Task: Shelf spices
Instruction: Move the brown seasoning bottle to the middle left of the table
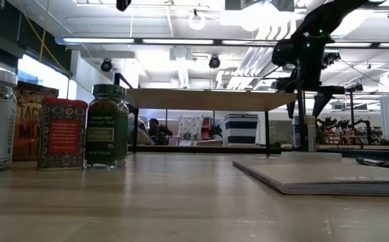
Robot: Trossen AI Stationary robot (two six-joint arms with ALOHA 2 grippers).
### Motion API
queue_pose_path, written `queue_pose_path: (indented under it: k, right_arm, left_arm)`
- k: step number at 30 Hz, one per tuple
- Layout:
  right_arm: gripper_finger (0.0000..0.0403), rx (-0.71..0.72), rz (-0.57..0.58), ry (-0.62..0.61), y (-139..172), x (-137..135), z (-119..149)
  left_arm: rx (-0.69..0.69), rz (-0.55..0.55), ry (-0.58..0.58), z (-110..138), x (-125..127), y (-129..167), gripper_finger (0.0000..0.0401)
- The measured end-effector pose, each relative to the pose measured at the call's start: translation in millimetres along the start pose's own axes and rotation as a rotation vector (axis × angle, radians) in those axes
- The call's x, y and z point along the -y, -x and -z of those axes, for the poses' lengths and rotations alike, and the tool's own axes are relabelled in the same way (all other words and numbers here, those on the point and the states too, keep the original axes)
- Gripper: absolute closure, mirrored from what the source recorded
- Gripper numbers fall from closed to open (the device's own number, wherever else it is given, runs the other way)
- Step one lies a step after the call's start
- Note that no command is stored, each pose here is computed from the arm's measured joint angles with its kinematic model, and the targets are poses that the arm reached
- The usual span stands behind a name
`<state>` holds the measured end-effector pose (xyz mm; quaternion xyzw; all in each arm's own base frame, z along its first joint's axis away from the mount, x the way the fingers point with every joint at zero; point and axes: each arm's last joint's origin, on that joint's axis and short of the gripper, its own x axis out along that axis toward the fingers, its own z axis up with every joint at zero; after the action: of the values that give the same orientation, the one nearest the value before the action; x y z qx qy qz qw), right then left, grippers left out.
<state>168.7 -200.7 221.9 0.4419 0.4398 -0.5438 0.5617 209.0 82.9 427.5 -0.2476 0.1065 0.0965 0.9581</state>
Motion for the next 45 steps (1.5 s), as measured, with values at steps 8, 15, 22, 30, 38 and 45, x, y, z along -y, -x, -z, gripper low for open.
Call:
queue_pose_path:
  k: [8,15,22,30,38,45]
  right_arm:
    - [0.0100,-0.028,-0.033,-0.032,-4,3,0]
    - [0.0133,-0.017,-0.023,-0.031,-5,4,-1]
    - [0.0154,-0.007,-0.018,-0.025,-4,4,-1]
    - [0.0154,0.037,0.002,-0.030,6,16,-1]
    - [0.0154,0.063,0.022,-0.051,24,42,1]
    - [0.0154,0.055,-0.032,-0.049,37,46,8]
  left_arm:
    - [0.004,0.003,-0.002,0,0,0,0.0401]
    - [-0.003,0.019,-0.001,0,1,0,0.0401]
    - [-0.016,0.049,0.018,0,2,0,0.0401]
    - [-0.002,0.056,0.012,-1,3,4,0.0401]
    - [0.001,0.055,0.010,-1,4,5,0.0401]
    - [0.002,0.055,0.008,-1,4,5,0.0401]
